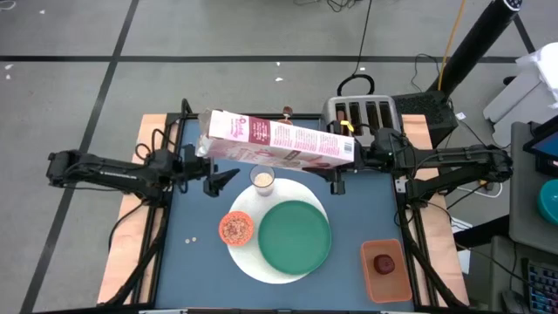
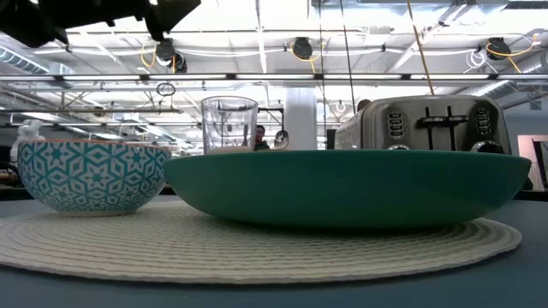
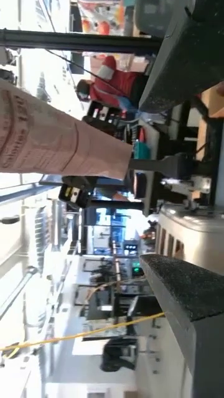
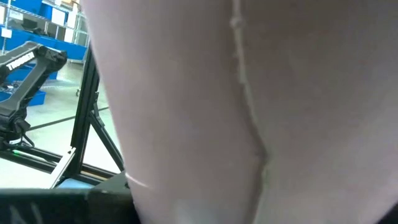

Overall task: Arrange a breakfast setting
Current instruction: Pour the cereal from the cereal box into the orange bowl

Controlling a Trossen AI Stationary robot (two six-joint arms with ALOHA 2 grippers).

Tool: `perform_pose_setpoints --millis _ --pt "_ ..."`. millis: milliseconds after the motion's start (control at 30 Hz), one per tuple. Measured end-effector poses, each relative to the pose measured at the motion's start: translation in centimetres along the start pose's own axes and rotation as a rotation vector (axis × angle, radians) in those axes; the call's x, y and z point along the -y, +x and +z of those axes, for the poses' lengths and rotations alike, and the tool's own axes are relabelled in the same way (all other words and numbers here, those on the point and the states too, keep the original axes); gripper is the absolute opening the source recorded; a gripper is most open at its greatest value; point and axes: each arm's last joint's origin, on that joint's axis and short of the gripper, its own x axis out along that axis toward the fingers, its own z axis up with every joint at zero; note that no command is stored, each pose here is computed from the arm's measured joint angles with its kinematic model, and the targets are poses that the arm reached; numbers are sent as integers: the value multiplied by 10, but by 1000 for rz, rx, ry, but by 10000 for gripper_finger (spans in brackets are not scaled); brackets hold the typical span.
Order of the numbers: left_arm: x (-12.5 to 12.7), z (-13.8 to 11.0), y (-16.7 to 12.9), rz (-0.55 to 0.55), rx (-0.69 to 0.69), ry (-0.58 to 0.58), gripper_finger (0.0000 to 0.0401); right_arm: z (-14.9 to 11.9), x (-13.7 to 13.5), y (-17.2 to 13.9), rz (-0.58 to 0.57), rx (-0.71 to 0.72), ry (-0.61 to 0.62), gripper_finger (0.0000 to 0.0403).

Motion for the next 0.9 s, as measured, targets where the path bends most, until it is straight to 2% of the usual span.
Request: perform_pose_setpoints --millis 367,733,900 --pt "2 -19 27 2 160 27 393 5 1 0 -14 52 -34 224" --pt "11 -16 92 -120 210 91 392 6 1 0 -15 57 -36 224" --pt "12 -14 106 -117 269 101 392 5 1 0 -12 57 -61 224"
